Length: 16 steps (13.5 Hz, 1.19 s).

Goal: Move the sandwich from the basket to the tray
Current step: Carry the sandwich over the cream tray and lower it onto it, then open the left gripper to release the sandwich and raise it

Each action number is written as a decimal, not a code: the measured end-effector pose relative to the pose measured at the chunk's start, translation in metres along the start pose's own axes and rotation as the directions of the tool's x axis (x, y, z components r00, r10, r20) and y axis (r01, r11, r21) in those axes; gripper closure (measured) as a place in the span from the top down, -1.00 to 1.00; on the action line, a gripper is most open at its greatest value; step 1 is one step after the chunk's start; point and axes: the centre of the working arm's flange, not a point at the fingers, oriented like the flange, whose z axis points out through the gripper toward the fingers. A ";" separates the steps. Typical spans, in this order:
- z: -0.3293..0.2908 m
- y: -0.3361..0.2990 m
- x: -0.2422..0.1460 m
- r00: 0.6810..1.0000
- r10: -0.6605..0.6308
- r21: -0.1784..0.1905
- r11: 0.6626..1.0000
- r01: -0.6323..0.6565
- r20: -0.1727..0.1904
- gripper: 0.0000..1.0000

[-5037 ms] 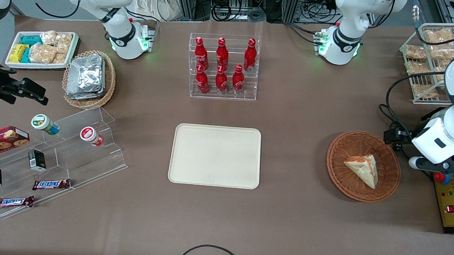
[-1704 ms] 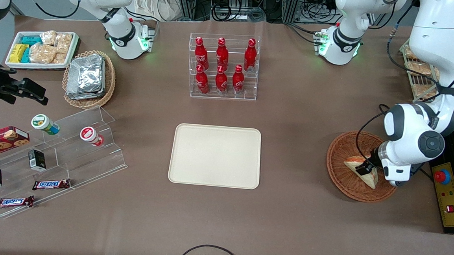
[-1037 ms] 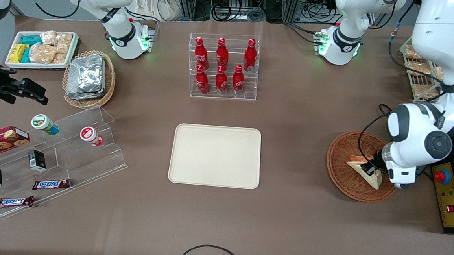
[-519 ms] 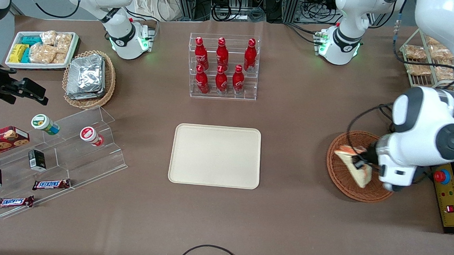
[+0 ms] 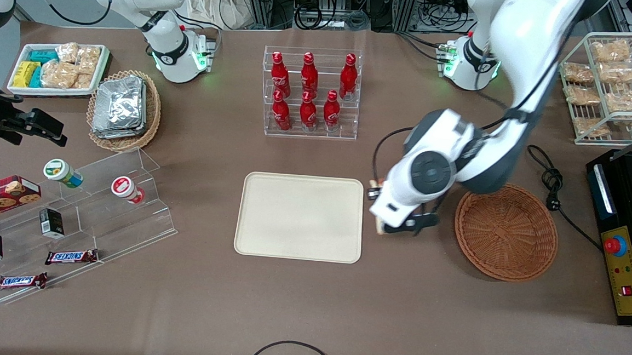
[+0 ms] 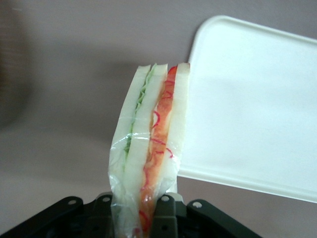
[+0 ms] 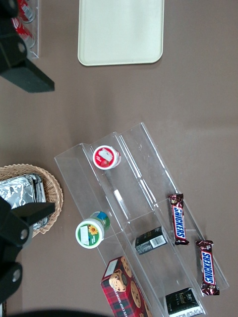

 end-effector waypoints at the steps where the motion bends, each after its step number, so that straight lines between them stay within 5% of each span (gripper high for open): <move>1: 0.018 0.016 0.008 1.000 0.018 -0.010 1.000 -0.019 -0.015 -0.61; 4: 0.057 0.042 0.026 0.997 0.040 -0.058 0.997 -0.044 -0.066 -0.61; 11: 0.090 0.054 0.023 0.998 0.046 -0.054 0.997 -0.049 -0.042 -0.68; 16: 0.104 0.064 0.016 0.998 0.047 -0.049 0.998 -0.048 -0.032 0.16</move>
